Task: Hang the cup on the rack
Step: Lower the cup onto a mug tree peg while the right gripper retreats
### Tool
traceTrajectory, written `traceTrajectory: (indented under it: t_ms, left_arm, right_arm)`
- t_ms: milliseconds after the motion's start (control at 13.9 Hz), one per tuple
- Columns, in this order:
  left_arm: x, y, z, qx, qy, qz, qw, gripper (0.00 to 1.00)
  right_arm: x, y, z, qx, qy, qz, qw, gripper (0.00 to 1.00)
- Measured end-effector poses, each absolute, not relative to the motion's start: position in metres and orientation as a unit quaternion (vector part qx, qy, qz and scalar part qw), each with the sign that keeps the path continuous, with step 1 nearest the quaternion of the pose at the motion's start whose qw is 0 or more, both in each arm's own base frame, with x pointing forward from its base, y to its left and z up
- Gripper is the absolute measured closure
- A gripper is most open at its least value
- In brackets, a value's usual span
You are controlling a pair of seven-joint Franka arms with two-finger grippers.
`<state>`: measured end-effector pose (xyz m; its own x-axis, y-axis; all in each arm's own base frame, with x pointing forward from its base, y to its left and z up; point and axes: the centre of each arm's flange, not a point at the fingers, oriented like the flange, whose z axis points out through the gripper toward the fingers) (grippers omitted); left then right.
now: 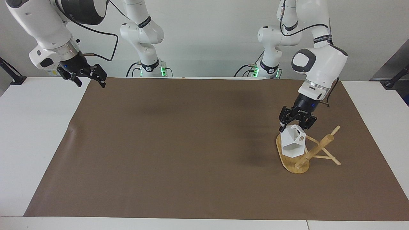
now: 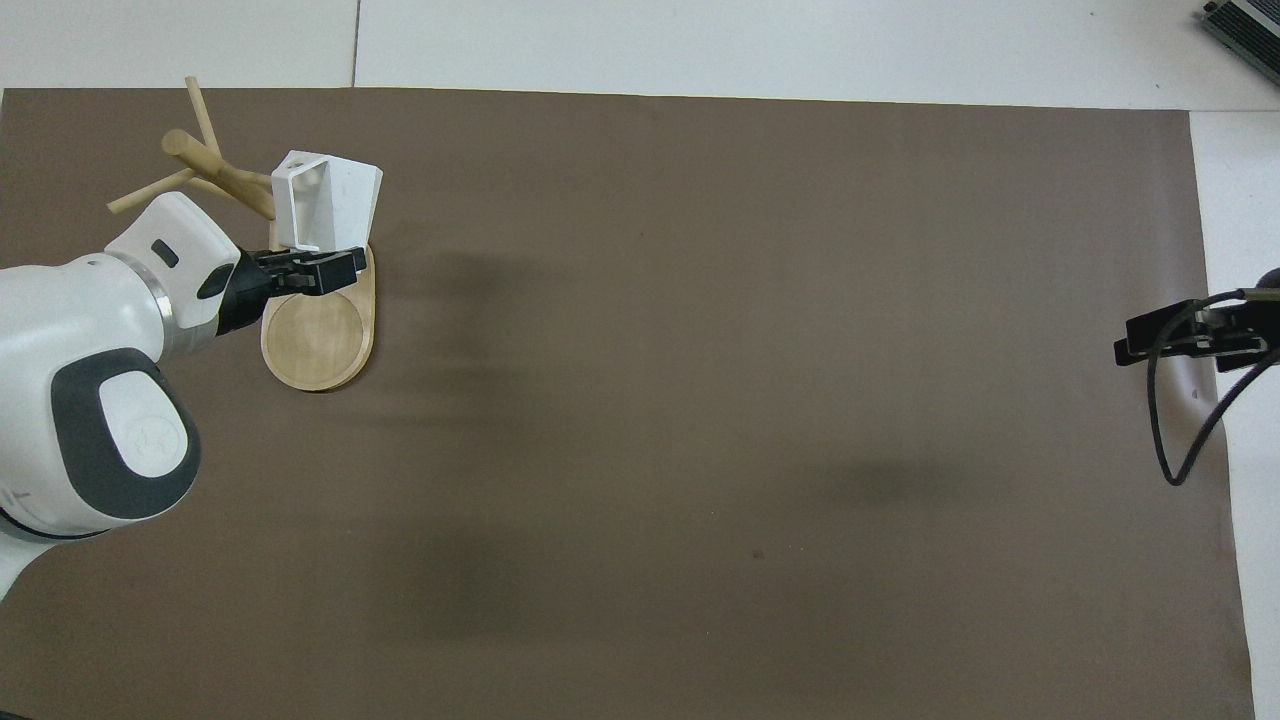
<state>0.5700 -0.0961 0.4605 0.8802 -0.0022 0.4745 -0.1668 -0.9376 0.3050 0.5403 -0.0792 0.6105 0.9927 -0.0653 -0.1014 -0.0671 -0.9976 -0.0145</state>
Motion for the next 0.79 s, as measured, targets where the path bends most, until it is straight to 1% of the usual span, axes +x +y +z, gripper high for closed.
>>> traceTrajectory:
  t_ms: [433,794]
  left_arm:
    - [0.57,-0.086,0.457,0.958,-0.012,0.224,0.178,0.3]
    - [0.571,-0.086,0.459,0.959,0.025,0.209,0.19,0.3]
  right_arm:
    - [0.539,-0.086,0.594,-0.997,0.039,0.062,0.011,0.0]
    - [0.536,-0.105,0.596,-0.997,0.057,0.052,0.01,0.0]
